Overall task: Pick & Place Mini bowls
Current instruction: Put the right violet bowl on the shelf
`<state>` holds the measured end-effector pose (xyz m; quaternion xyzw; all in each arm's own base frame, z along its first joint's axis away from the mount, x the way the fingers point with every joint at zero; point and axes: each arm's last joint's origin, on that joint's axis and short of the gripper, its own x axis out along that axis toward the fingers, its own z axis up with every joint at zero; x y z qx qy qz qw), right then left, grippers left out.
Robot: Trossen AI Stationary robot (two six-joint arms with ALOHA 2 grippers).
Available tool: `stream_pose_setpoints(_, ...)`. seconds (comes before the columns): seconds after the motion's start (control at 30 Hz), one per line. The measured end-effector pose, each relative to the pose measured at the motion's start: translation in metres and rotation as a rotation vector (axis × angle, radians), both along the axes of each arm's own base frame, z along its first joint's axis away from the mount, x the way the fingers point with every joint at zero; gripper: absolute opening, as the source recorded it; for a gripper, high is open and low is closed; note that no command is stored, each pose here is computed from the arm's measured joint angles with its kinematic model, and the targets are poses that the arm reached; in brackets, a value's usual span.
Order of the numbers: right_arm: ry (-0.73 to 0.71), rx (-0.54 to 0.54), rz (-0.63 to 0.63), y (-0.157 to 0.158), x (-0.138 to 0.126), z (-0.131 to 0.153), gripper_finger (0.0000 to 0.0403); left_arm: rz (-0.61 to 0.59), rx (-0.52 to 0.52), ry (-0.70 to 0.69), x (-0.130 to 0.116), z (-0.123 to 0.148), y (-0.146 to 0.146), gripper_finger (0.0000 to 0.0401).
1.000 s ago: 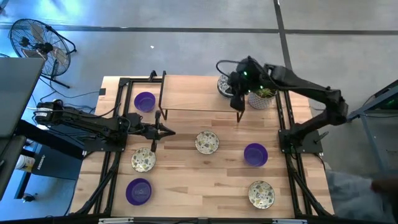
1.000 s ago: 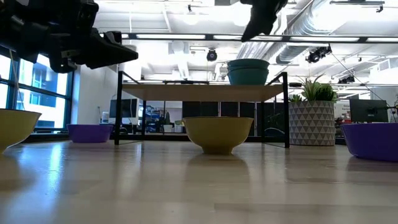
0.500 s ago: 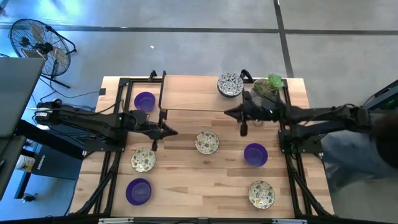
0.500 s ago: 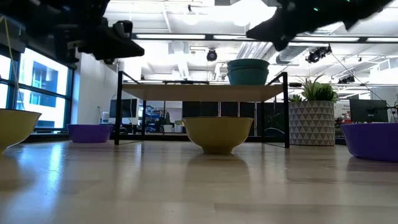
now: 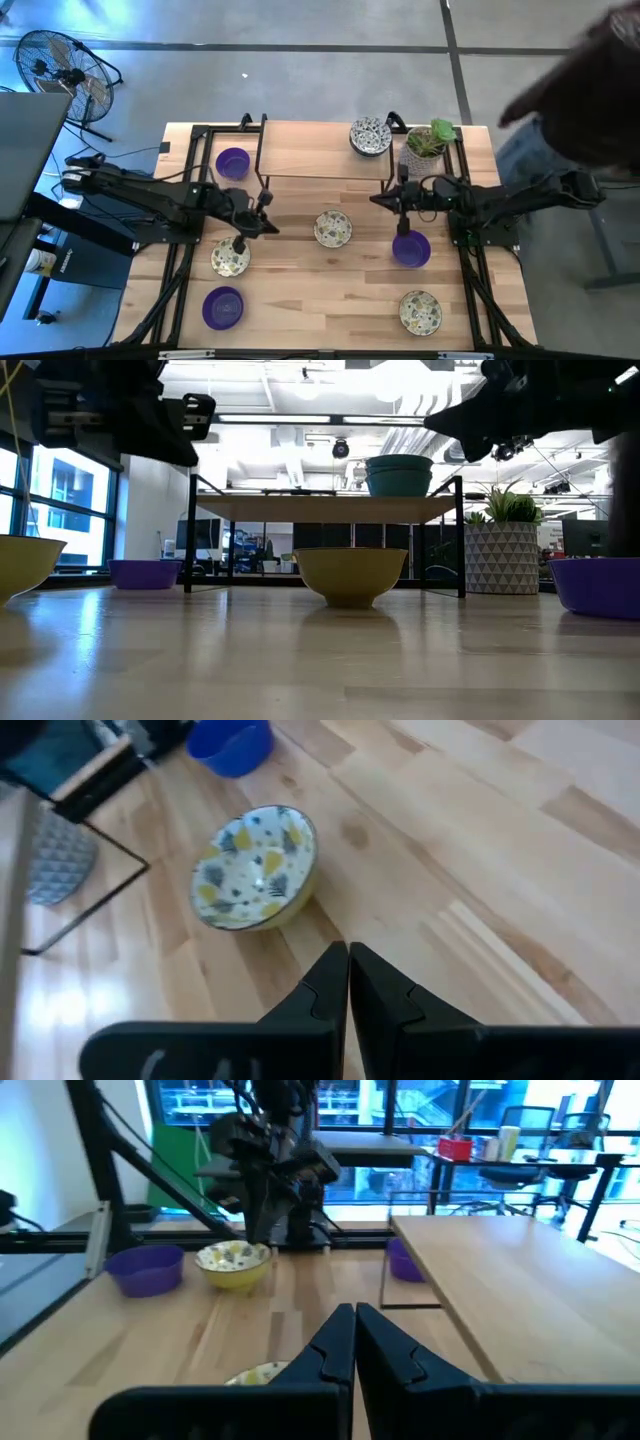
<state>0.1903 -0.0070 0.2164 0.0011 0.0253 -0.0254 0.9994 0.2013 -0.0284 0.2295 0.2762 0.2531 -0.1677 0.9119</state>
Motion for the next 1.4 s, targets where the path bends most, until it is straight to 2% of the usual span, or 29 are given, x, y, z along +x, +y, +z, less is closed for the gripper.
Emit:
stream_pose_setpoints(0.13,-0.010,-0.013,0.039,0.008,0.000,0.001,0.0000,0.042,0.003,0.044,0.010,-0.007,-0.005,0.0012)
stream_pose_setpoints(0.23,-0.009,-0.026,0.072,0.014,0.000,0.001,0.0000,0.052,0.002,0.075,0.023,-0.007,-0.006,0.0028)
stream_pose_setpoints(0.4,-0.007,-0.037,0.115,0.022,0.000,0.001,0.0000,0.031,0.005,0.073,0.052,0.005,-0.013,0.0093)
stream_pose_setpoints(0.53,-0.007,-0.054,0.134,0.027,-0.001,0.001,0.0000,-0.001,0.049,0.115,0.075,0.010,-0.017,0.0150)
stream_pose_setpoints(0.67,-0.003,-0.056,0.123,0.029,-0.001,0.000,0.0000,-0.029,0.092,0.170,0.094,0.012,-0.020,0.0190)
stream_pose_setpoints(0.77,0.002,-0.064,0.120,0.029,-0.001,0.000,0.0000,-0.035,0.098,0.167,0.105,0.016,-0.022,0.0205)
stream_pose_setpoints(0.93,0.025,-0.038,0.120,0.029,-0.001,-0.002,0.0000,-0.066,0.114,0.180,0.113,0.012,-0.023,0.0209)
stream_pose_setpoints(1.03,0.115,0.015,0.106,0.030,0.001,-0.001,0.0001,-0.072,0.121,0.183,0.112,0.011,-0.023,0.0209)
stream_pose_setpoints(1.2,0.435,0.120,0.089,0.044,0.003,0.015,0.0017,-0.079,0.116,0.191,0.112,0.010,-0.023,0.0205)
stream_pose_setpoints(1.4,0.683,0.141,-0.022,0.073,0.000,0.029,0.0023,-0.097,0.124,0.192,0.112,0.009,-0.023,0.0157)
